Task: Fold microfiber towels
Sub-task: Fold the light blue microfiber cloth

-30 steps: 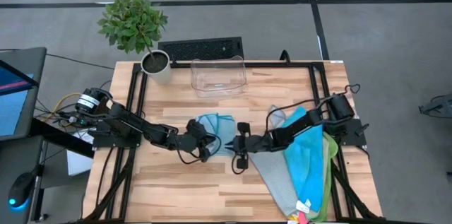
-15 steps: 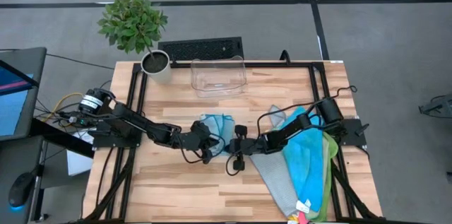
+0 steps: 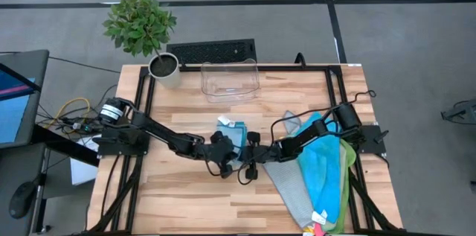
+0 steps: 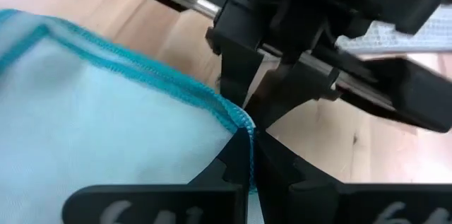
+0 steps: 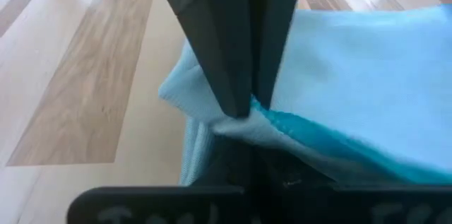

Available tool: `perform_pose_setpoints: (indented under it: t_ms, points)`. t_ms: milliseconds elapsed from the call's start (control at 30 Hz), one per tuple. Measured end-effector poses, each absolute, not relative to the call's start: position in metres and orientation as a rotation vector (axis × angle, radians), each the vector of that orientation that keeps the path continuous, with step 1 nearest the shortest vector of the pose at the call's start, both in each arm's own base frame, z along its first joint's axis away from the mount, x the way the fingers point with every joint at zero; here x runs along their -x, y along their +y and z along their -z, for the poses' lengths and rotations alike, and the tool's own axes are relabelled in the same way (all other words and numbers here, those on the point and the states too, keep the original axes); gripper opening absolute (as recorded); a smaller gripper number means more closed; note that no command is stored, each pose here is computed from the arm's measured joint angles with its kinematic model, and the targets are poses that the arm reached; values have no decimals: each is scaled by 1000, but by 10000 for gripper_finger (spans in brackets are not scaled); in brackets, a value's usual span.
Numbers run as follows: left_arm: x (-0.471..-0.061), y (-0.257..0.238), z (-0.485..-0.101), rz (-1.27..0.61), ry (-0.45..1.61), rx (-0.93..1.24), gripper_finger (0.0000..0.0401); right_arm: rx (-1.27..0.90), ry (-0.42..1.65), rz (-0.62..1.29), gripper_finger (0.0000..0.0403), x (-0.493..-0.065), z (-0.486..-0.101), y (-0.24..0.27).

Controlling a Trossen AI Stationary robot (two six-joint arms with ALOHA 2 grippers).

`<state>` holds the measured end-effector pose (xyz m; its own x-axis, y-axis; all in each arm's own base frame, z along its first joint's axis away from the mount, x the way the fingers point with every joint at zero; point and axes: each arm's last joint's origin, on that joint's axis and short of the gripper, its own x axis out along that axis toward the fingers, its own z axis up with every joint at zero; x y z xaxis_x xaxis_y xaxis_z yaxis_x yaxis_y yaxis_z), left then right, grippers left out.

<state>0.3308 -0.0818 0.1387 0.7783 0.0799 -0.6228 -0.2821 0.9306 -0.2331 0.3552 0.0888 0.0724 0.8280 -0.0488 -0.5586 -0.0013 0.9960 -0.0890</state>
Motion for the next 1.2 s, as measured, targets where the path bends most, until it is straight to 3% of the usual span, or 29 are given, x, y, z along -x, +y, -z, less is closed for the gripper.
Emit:
perform_pose_setpoints:
  t_ms: [300, 633, 767, 967, 1200]
  points:
    - [-333, -83, -141, -171, 630, 333, 29, 93, 595, 22, 32, -355, -72, 89]
    - [-333, -82, -143, -197, 603, 317, 132, 93, 596, 20, 32, -355, -72, 89]
    - [-330, -78, -165, -158, 557, 347, 161, 92, 596, 20, 33, -355, -72, 89]
    - [-297, -70, -207, -288, 561, 234, 161, 93, 597, 22, 32, -355, -72, 89]
    - [-272, -64, -164, -349, 583, 289, 111, 91, 594, 28, 36, -355, -72, 87]
